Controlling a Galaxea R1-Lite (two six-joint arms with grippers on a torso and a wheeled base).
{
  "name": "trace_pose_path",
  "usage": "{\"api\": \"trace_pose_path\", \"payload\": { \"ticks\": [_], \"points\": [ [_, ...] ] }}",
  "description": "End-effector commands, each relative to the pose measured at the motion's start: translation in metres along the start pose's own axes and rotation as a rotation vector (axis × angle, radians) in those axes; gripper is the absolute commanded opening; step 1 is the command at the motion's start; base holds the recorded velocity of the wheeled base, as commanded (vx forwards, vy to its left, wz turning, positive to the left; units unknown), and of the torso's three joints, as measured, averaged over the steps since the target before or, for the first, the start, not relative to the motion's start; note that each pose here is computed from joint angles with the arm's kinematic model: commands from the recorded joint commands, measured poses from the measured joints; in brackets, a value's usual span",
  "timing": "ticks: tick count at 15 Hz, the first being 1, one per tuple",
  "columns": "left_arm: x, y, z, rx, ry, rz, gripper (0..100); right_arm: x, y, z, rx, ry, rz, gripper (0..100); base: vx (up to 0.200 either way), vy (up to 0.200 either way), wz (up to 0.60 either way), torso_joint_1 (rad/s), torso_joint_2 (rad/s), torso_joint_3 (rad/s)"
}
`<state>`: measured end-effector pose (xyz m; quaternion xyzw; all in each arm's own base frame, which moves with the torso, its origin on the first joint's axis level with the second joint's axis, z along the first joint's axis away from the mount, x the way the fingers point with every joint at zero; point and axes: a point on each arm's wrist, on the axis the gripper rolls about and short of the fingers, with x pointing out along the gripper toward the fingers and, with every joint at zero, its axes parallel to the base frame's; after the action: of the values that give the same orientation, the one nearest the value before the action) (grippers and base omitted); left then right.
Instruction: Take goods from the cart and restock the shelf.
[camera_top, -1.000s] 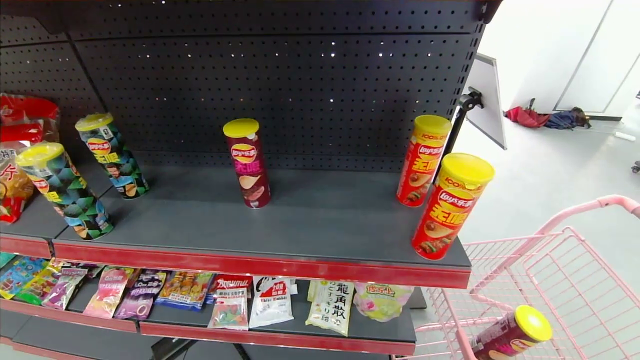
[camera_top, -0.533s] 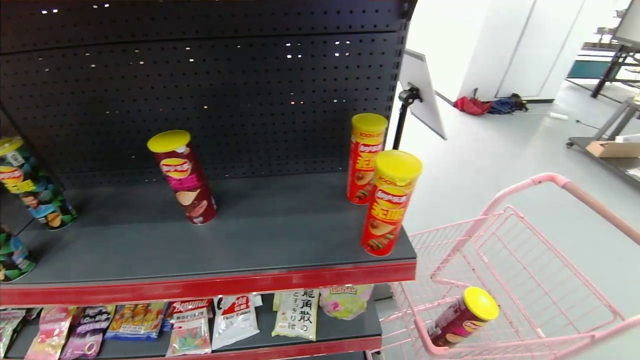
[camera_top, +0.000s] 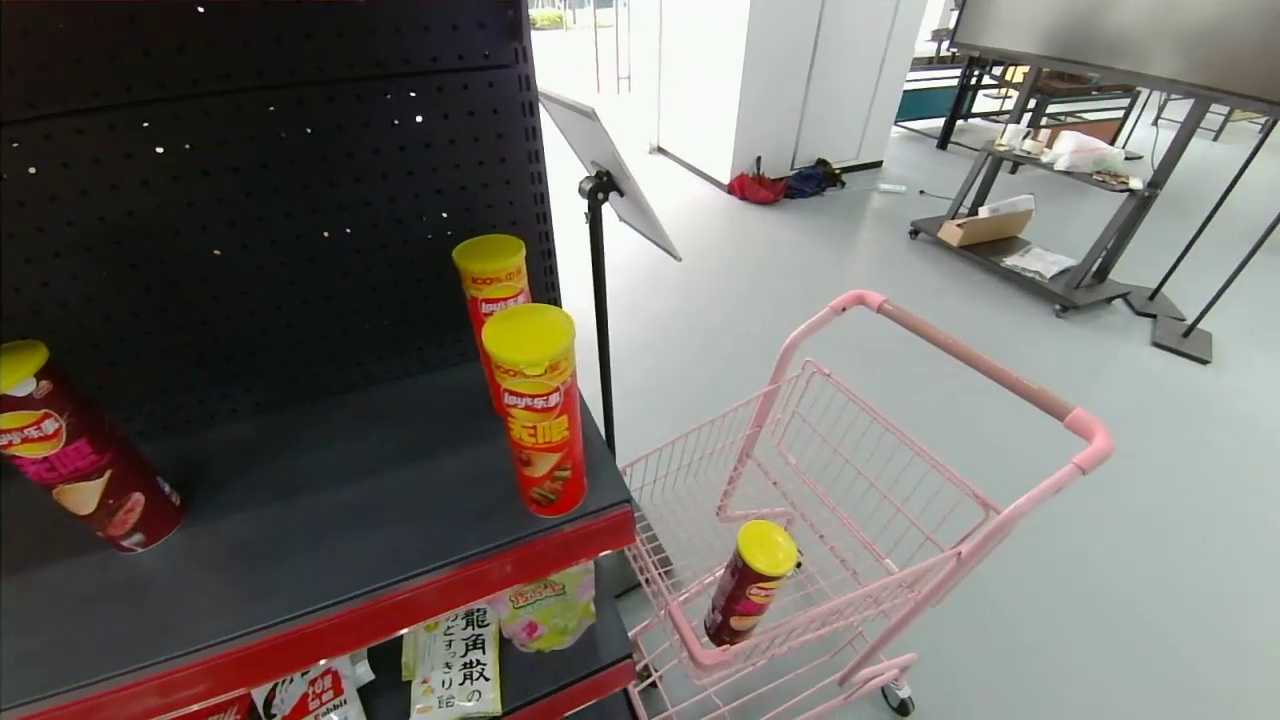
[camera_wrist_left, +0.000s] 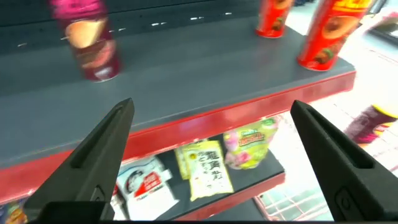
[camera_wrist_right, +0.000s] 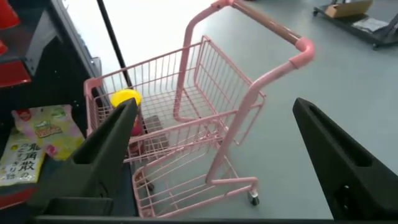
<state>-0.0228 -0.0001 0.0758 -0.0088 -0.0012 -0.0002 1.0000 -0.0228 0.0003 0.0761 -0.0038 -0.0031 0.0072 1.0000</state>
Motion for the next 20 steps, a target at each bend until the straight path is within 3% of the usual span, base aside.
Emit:
{"api": "trace_pose_path", "payload": {
  "ticks": [1,6,20],
  "points": [
    [0.0,0.0,0.0,-0.001,-0.001,0.0,100,0.0,0.0,0.0,0.0,0.0,0.001,100,0.0,0.0,0.0,0.0,0.0,0.0],
    [0.0,0.0,0.0,-0.001,-0.001,0.0,100,0.0,0.0,0.0,0.003,0.0,0.001,100,0.0,0.0,0.0,-0.046,0.11,0.058],
    [0.0,0.0,0.0,-0.001,-0.001,0.0,100,0.0,0.0,0.0,0.003,0.0,-0.001,100,0.0,0.0,0.0,-0.141,0.34,0.199]
  ]
}}
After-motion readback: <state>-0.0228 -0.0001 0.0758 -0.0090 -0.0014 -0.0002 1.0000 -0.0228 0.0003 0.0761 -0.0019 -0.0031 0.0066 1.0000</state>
